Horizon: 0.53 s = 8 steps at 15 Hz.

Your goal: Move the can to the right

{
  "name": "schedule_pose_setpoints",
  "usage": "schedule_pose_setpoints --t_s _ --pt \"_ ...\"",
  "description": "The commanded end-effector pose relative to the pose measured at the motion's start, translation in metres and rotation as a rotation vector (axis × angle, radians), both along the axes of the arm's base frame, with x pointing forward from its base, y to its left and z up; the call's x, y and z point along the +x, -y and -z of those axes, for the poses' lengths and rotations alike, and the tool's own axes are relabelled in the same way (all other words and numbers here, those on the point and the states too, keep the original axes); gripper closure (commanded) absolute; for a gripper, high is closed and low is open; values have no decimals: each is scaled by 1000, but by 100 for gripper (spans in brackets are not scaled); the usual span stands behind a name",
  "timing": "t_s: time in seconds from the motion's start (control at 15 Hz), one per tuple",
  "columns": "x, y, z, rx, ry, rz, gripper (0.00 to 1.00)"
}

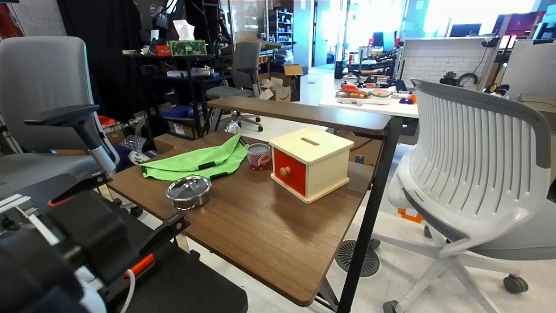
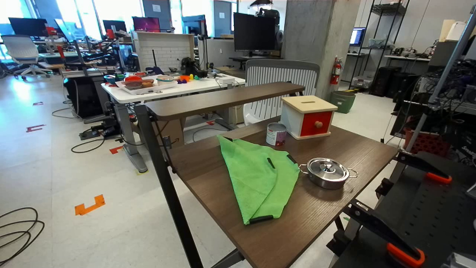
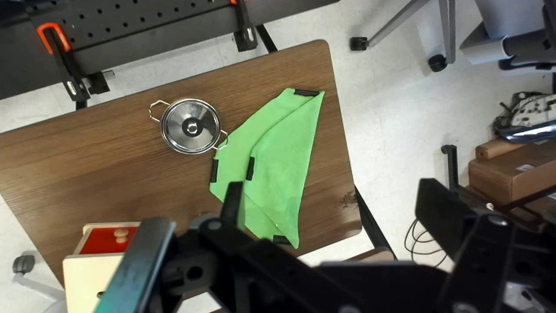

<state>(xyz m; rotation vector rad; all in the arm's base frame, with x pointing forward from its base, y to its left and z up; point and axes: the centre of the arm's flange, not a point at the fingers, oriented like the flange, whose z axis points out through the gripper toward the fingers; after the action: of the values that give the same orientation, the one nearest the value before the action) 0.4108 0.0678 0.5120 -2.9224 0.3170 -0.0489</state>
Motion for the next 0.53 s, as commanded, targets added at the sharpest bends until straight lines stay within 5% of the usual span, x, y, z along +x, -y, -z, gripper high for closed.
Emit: schedule_pose_setpoints --t_s 0.0,0.47 --pt "55 0 48 -27 9 62 0" --pt "121 5 142 -50 16 293 0"
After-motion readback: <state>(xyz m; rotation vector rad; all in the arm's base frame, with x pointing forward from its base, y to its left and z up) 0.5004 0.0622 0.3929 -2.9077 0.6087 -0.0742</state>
